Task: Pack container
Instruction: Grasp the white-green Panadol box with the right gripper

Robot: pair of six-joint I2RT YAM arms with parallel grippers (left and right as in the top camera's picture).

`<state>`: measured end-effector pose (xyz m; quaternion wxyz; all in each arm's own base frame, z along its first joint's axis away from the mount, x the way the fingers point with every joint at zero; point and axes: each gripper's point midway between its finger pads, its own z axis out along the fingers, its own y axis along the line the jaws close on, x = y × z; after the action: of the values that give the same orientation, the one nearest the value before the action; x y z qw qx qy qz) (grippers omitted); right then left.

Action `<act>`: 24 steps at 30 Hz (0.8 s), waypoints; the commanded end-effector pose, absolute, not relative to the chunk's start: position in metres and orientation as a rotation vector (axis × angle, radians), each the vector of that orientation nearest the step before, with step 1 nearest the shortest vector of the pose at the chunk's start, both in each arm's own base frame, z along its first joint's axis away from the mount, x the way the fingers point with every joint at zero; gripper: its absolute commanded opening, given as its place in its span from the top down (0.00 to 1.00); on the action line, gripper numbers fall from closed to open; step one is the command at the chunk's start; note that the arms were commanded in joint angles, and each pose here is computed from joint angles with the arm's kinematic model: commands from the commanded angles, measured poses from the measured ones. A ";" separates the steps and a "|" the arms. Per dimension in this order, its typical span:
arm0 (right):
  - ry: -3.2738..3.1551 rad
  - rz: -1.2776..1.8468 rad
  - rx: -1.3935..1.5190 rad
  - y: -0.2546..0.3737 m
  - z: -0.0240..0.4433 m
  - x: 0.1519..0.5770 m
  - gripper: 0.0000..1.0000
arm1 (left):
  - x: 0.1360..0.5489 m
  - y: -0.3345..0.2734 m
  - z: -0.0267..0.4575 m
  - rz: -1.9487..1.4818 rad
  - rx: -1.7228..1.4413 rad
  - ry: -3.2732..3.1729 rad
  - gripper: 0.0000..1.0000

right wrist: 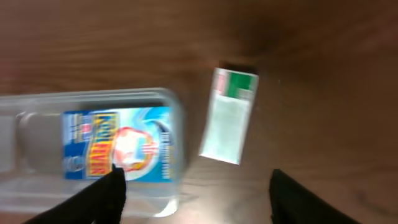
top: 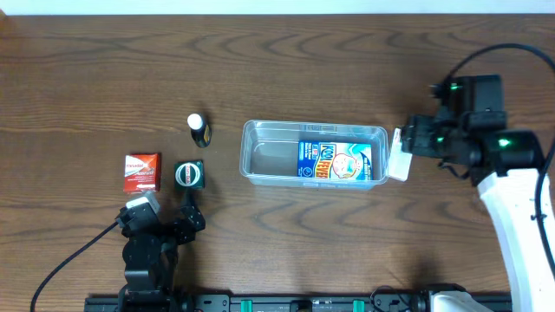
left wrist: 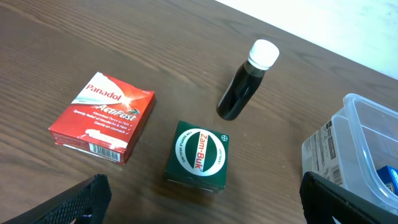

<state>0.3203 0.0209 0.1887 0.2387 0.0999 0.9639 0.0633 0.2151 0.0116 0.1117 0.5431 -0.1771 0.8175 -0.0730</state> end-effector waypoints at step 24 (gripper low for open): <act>2.879 0.148 0.527 -0.001 0.009 0.367 0.20 | 0.215 0.012 0.104 -0.174 -0.431 1.953 0.02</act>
<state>0.3714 -0.0072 0.0208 0.1217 0.1829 0.9744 0.0475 0.2151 0.0116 0.1117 0.5433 -0.1771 0.8174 -0.0730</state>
